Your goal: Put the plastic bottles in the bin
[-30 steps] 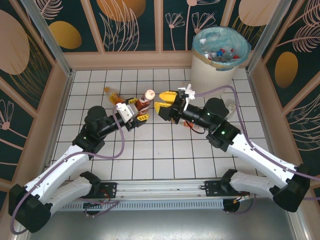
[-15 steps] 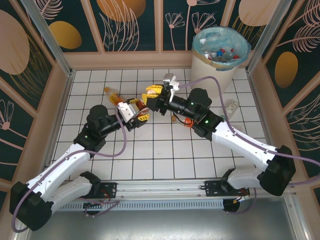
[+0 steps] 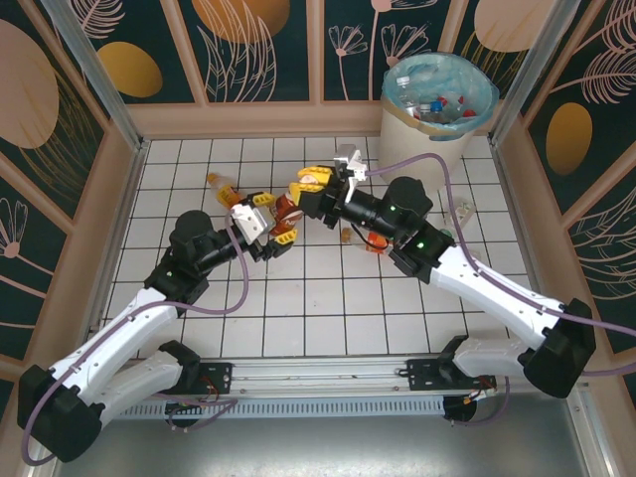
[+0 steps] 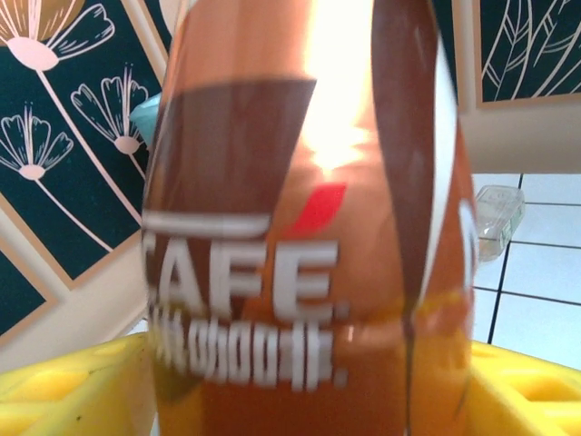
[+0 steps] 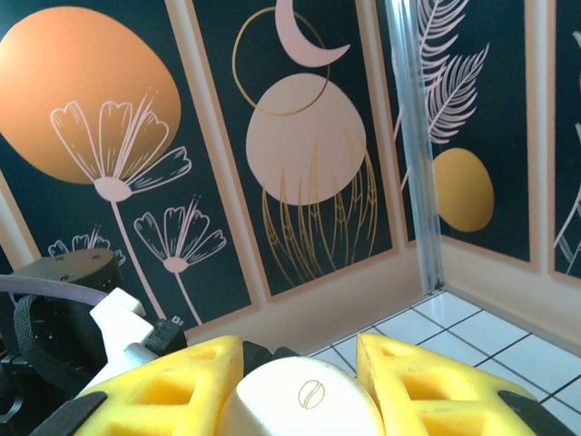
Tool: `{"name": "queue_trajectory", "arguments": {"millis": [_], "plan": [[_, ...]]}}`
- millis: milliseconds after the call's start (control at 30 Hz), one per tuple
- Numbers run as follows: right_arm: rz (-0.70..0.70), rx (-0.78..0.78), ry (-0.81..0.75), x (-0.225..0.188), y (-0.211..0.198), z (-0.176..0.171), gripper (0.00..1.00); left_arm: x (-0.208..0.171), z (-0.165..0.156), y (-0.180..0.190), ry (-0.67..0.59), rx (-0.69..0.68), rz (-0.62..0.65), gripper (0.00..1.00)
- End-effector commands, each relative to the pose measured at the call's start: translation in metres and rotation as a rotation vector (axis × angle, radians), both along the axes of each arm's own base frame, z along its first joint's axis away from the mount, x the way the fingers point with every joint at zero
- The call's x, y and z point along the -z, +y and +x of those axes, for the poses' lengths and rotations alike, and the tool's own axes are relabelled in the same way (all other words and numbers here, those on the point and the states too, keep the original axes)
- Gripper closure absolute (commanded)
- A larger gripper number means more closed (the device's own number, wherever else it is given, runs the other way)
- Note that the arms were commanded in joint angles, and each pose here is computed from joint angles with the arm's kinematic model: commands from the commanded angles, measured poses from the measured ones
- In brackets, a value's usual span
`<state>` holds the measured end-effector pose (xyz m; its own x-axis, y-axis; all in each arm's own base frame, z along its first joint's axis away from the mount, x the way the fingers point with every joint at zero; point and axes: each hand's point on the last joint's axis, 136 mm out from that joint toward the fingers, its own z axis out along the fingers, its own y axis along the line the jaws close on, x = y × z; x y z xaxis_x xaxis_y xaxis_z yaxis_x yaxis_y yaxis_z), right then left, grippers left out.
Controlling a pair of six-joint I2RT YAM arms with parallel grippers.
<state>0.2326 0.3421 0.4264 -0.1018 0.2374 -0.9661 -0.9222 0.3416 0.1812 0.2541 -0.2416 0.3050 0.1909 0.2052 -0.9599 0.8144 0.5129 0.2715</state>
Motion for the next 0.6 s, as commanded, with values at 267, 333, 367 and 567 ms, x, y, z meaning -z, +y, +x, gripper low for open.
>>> {"name": "queue_trajectory", "arguments": {"millis": [267,333,367,567], "plan": [[0.025,0.078,-0.034,-0.025,-0.020,0.007,1.00,-0.016,0.003,0.018,-0.110,-0.101,-0.048,0.02],[0.008,0.100,-0.039,-0.027,-0.024,0.013,1.00,-0.018,0.005,0.021,-0.120,-0.126,-0.055,0.01],[-0.005,0.124,-0.047,-0.031,-0.028,0.017,1.00,-0.020,0.006,0.022,-0.125,-0.137,-0.059,0.01],[-0.090,0.344,-0.028,-0.062,-0.077,0.080,1.00,-0.022,0.006,0.025,-0.133,-0.151,-0.068,0.01]]}}
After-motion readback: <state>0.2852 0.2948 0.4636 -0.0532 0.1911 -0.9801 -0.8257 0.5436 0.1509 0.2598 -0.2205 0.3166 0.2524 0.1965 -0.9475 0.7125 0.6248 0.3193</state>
